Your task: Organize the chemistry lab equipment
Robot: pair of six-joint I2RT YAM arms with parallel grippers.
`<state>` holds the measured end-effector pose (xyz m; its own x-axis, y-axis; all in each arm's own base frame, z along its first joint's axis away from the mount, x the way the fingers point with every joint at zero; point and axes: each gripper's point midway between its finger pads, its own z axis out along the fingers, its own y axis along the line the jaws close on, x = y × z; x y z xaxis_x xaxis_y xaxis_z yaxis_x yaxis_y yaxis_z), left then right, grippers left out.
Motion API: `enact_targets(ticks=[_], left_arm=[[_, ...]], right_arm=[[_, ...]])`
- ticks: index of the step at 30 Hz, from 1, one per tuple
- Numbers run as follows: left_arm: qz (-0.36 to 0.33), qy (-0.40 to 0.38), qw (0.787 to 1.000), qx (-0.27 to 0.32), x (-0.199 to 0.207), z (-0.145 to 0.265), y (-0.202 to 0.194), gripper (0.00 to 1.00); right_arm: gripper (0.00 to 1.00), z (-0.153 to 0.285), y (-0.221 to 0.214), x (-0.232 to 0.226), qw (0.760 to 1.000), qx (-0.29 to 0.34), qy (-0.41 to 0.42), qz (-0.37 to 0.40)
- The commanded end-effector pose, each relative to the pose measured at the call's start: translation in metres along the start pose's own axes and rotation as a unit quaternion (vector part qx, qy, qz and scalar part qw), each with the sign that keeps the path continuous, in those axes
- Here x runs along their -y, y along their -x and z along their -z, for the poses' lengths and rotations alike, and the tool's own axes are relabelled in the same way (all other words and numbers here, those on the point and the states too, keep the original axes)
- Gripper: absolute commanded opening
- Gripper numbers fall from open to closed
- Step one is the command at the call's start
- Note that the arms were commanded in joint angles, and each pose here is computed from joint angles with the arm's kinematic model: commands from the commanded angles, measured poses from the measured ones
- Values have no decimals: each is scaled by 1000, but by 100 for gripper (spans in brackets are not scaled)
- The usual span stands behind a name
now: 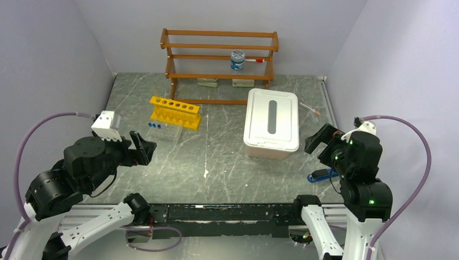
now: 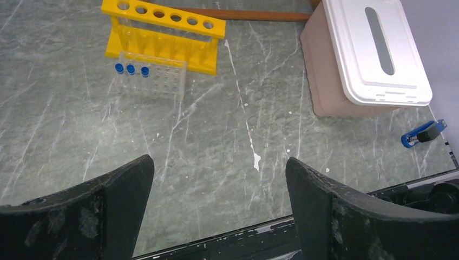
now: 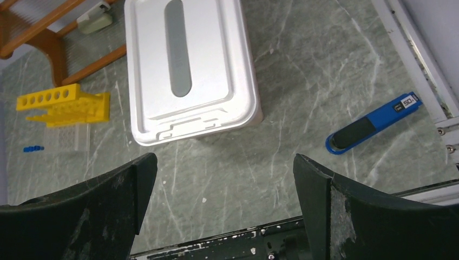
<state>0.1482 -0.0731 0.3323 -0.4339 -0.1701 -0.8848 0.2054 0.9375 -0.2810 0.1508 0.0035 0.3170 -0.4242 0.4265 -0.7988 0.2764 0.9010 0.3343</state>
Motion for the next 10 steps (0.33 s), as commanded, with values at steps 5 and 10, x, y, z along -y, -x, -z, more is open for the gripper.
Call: enact_targets(ticks=[5, 10], left_arm=[[4, -14, 1000, 7, 4, 1, 3, 94], [3, -10, 1000, 0, 3, -1, -2, 94]], right_arm=[[100, 10, 6, -18, 998, 14, 55, 18], [100, 7, -1, -18, 998, 2, 60, 29]])
